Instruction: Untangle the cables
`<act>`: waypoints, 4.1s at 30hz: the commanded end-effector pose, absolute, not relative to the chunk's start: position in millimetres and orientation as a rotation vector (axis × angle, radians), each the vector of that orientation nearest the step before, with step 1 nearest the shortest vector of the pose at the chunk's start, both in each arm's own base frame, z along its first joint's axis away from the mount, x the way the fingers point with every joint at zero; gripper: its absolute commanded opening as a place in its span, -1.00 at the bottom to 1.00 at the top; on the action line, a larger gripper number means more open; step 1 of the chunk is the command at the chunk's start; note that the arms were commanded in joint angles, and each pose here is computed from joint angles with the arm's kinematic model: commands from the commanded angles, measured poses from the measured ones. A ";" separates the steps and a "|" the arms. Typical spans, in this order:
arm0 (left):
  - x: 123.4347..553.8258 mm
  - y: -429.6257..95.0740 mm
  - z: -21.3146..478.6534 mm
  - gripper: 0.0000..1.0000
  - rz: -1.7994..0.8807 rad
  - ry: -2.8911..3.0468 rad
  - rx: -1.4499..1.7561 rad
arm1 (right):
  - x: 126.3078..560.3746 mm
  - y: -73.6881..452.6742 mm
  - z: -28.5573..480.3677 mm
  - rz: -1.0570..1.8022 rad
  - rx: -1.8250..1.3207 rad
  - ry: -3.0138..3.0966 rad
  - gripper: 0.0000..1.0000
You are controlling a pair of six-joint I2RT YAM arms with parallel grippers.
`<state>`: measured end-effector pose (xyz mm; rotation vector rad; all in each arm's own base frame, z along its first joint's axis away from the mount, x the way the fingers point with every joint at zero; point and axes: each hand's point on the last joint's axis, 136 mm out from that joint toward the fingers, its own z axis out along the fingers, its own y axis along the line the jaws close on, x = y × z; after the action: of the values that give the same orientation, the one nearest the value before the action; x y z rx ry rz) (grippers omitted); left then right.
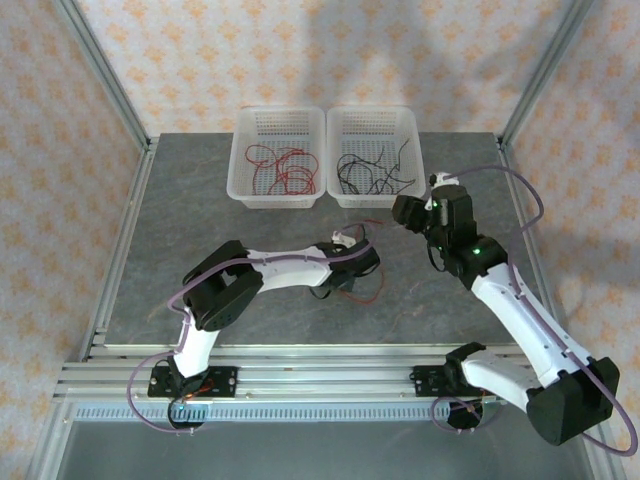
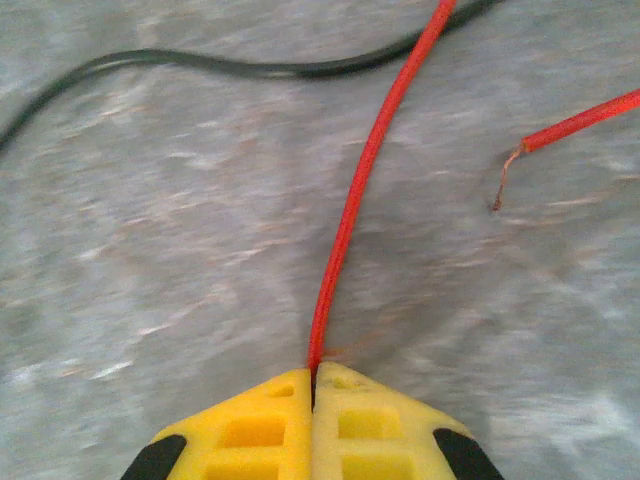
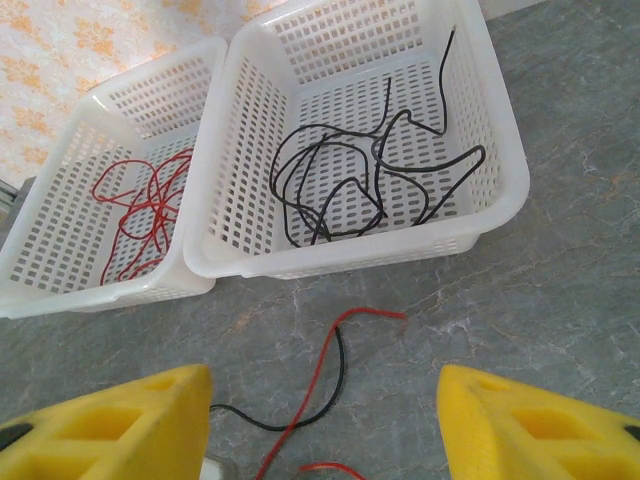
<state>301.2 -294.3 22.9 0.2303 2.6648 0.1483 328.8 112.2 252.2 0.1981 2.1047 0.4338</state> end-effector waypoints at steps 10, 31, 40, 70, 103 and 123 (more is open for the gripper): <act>322.0 -265.1 162.9 -1.00 0.168 2.425 0.131 | 313.4 116.9 239.4 0.526 0.221 2.125 0.21; 333.8 -254.0 314.0 -1.00 0.108 2.194 0.123 | 301.8 128.1 202.3 0.628 0.243 2.192 0.20; 317.2 -241.0 247.3 -0.53 0.150 2.355 0.115 | 300.6 131.2 196.9 0.651 0.247 2.203 0.20; 356.4 -309.1 44.6 0.03 -0.197 2.624 -0.021 | 294.7 122.9 192.3 0.591 0.239 2.217 0.20; 363.2 -295.8 59.5 -1.00 0.042 2.583 0.013 | 294.1 121.8 187.2 0.584 0.243 2.223 0.20; 366.1 -272.1 417.5 -1.00 -0.098 2.017 0.040 | 294.4 133.8 167.6 0.685 0.295 2.252 0.19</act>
<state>361.0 -295.6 410.3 0.0026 2.0252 -0.2861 292.2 130.5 164.9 0.2828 2.2767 0.6502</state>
